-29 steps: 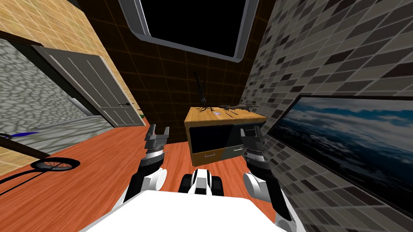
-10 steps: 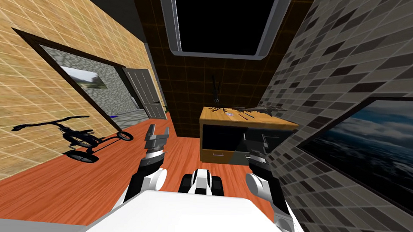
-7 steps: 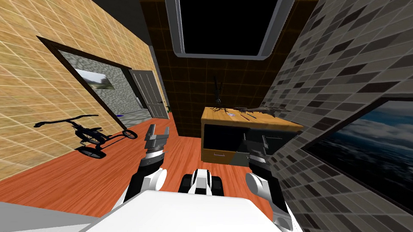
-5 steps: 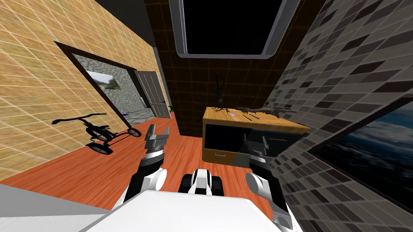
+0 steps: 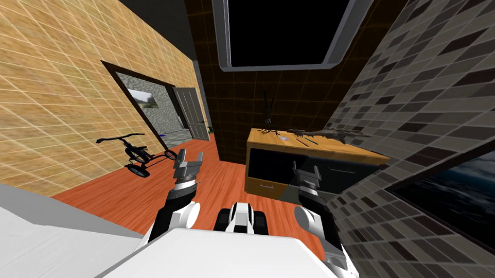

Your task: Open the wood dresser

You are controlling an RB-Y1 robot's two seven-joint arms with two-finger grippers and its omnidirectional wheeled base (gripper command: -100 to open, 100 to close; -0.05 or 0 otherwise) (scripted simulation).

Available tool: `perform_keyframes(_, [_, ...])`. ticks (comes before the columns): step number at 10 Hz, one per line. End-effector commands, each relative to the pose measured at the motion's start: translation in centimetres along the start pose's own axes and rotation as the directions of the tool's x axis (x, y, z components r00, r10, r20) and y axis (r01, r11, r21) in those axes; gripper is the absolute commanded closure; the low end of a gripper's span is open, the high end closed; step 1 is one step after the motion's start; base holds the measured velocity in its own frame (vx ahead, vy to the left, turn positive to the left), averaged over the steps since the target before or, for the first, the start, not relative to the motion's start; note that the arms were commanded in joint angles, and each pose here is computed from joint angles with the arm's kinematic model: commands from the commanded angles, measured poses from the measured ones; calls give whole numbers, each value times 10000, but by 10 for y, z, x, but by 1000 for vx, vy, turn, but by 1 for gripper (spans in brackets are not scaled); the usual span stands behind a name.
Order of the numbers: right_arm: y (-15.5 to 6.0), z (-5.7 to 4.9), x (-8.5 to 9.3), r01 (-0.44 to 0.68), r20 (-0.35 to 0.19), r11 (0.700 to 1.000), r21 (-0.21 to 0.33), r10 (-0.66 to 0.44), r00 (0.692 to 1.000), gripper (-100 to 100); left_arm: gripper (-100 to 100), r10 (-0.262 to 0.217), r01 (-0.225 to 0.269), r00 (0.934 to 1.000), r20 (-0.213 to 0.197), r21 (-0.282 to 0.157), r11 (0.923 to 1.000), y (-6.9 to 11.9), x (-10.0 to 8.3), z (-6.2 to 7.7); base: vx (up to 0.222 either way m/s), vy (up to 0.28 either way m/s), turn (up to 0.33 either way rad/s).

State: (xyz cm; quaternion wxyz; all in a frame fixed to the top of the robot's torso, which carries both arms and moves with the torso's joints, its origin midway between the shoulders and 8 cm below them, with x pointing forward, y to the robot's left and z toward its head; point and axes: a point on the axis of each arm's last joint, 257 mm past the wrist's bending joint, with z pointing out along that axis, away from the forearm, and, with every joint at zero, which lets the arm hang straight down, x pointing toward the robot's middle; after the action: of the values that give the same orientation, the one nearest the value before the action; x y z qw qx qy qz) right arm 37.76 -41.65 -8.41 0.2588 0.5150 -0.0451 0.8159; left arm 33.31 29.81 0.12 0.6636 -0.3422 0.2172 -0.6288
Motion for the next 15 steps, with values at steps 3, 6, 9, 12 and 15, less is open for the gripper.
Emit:
perform_keyframes(3, [7, 2, -25, -1789, 428, 9830, -402, 1806, 9826, -100, 0, 1, -1, 10000, 0, -1, 10000, 0, 0, 0, -27, 9, 110])
perform_keyframes(6, [9, 3, -36, -2830, 559, 9569, -644, 2866, 9564, -100, 0, -1, 1, 10000, 0, 0, 10000, 0, 0, 0, -39, 11, 130])
perform_keyframes(9, [11, 4, -48, -3717, 654, 9240, -899, 3779, 9235, -100, 0, 0, 0, 10000, 0, 0, 10000, 0, 0, 0, -25, 8, 89])
perform_keyframes(12, [12, 6, -71, -4962, 781, 8569, -1399, 5091, 8571, -100, 0, 1, -1, 10000, 0, -1, 10000, 0, 0, 0, -43, 10, 150])
perform_keyframes(15, [12, 8, -81, -5893, 725, 7902, -1683, 6061, 7921, -100, 0, 0, 0, 10000, 0, 0, 10000, 0, 0, 0, -41, 11, 130])
